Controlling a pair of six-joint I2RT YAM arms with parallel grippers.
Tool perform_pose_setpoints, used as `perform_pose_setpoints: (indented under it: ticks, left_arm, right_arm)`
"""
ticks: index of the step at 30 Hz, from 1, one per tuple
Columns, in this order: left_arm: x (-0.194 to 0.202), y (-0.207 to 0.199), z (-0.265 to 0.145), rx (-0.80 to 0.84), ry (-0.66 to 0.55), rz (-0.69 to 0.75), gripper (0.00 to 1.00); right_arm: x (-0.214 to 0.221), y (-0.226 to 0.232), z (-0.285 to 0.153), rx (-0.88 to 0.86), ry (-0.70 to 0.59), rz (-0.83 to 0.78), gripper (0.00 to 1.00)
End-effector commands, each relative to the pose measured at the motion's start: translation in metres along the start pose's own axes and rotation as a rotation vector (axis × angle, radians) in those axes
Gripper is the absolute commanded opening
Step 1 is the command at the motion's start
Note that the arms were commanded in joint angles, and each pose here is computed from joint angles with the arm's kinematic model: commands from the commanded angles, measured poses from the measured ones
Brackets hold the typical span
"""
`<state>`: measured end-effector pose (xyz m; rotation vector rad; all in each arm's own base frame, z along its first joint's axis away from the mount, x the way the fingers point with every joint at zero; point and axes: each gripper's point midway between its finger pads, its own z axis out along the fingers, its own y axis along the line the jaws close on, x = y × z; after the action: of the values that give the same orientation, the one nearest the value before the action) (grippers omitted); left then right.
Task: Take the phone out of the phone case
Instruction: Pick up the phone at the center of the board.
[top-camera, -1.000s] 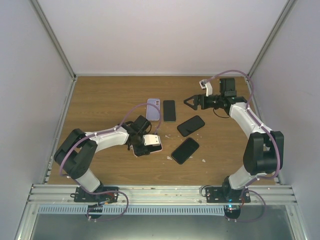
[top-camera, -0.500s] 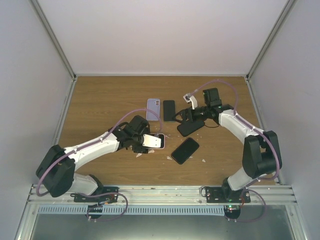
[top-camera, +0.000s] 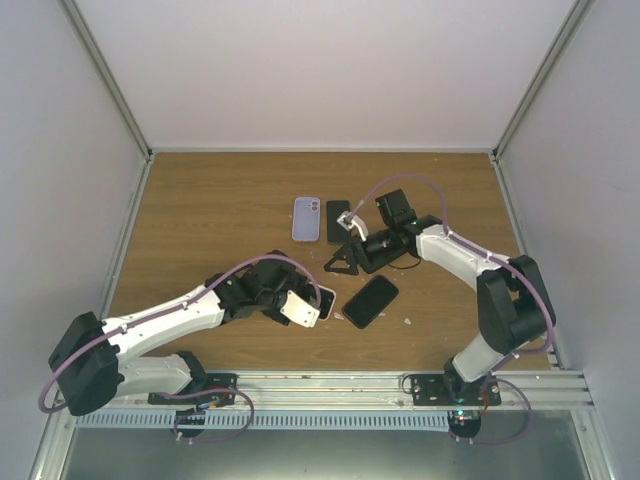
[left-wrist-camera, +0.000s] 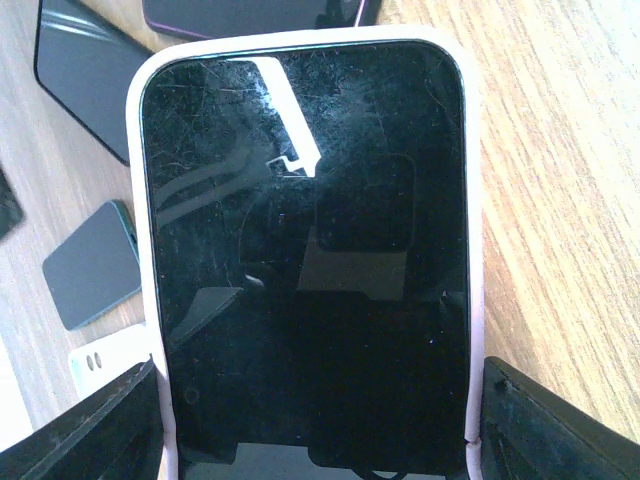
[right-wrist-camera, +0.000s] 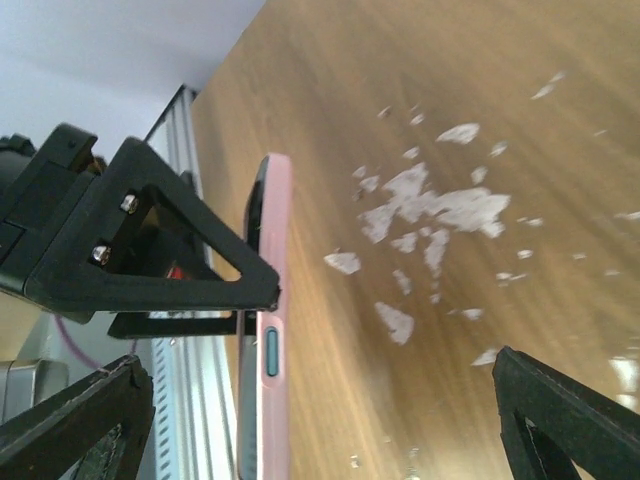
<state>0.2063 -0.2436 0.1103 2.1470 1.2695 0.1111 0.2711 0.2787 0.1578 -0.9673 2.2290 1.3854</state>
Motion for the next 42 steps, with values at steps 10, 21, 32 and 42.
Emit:
perform_pose_setpoints:
  ticks: [10,21,32,42]
  left_arm:
    - [-0.024,0.027,-0.019,-0.189,-0.022,0.208,0.51]
    - [-0.022,0.026,-0.018,-0.213,0.011,0.31,0.51]
    - [-0.024,0.036,-0.026,-0.253,0.034,0.319,0.51]
    - [-0.031,0.035,-0.028,-0.249,0.025,0.358,0.52]
  right_arm:
    - [0.048,0.032,0.048,-0.149,0.21,-0.002,0.8]
    - [0.054,0.043,0.059,-0.193,0.248,0.004,0.4]
    - [0.05,0.05,0.059,-0.23,0.242,0.036,0.18]
    - [0.051,0.051,0.062,-0.229,0.248,0.028,0.07]
